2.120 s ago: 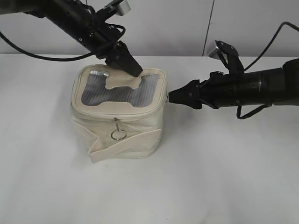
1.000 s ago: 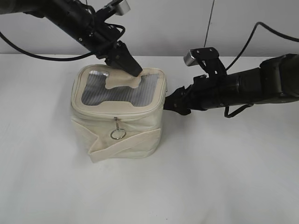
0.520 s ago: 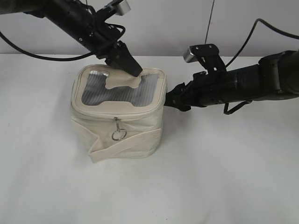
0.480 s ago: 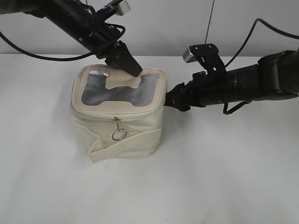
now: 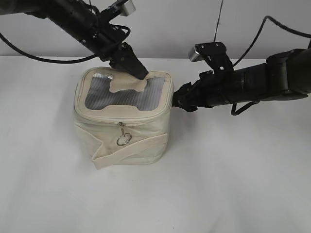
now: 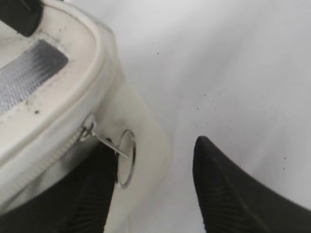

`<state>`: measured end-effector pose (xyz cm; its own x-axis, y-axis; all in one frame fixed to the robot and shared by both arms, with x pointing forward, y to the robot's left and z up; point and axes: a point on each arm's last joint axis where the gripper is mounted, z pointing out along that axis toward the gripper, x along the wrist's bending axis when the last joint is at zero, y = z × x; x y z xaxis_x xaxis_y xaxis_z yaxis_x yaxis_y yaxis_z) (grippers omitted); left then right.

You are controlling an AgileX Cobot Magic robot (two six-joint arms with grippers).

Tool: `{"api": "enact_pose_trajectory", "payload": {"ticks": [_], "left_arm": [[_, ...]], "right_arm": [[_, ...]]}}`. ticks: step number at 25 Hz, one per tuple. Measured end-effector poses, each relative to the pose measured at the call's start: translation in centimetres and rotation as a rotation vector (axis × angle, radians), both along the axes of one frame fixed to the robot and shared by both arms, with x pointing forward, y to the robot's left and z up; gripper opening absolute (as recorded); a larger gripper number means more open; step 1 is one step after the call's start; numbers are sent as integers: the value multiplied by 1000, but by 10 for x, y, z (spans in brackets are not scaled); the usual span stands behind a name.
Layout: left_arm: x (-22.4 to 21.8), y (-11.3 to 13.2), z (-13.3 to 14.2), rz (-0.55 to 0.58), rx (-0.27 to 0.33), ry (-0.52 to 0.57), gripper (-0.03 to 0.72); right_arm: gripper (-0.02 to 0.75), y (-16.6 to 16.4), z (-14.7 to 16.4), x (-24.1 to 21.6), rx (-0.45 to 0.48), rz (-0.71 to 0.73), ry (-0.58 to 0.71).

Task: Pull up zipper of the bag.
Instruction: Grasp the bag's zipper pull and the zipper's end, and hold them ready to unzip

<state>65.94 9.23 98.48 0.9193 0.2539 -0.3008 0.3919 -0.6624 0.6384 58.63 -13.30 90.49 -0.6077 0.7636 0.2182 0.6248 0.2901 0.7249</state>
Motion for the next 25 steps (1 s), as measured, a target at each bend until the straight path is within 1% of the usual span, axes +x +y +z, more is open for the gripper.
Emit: {"api": "enact_pose_trajectory", "payload": {"ticks": [15,16,17,20,21,23,25], "left_arm": [[0,0,0,3,0,-2,50],[0,0,0,3,0,-2,50],[0,0,0,3,0,-2,50],[0,0,0,6,0,1,50],[0,0,0,8,0,2,50],[1,0,0,10,1,1,50],[1,0,0,14,1,3,50]], "right_arm": [[299,1,1,1,6,4,-4],[281,1,1,1,7,5,-4],[247,1,1,1,7,5,-4],[60,3,2,0,9,25,-7],[26,3,2,-1,8,30,-8],[9,3,1,-1,5,34,-7],[8,3,1,-2,10,25,18]]}}
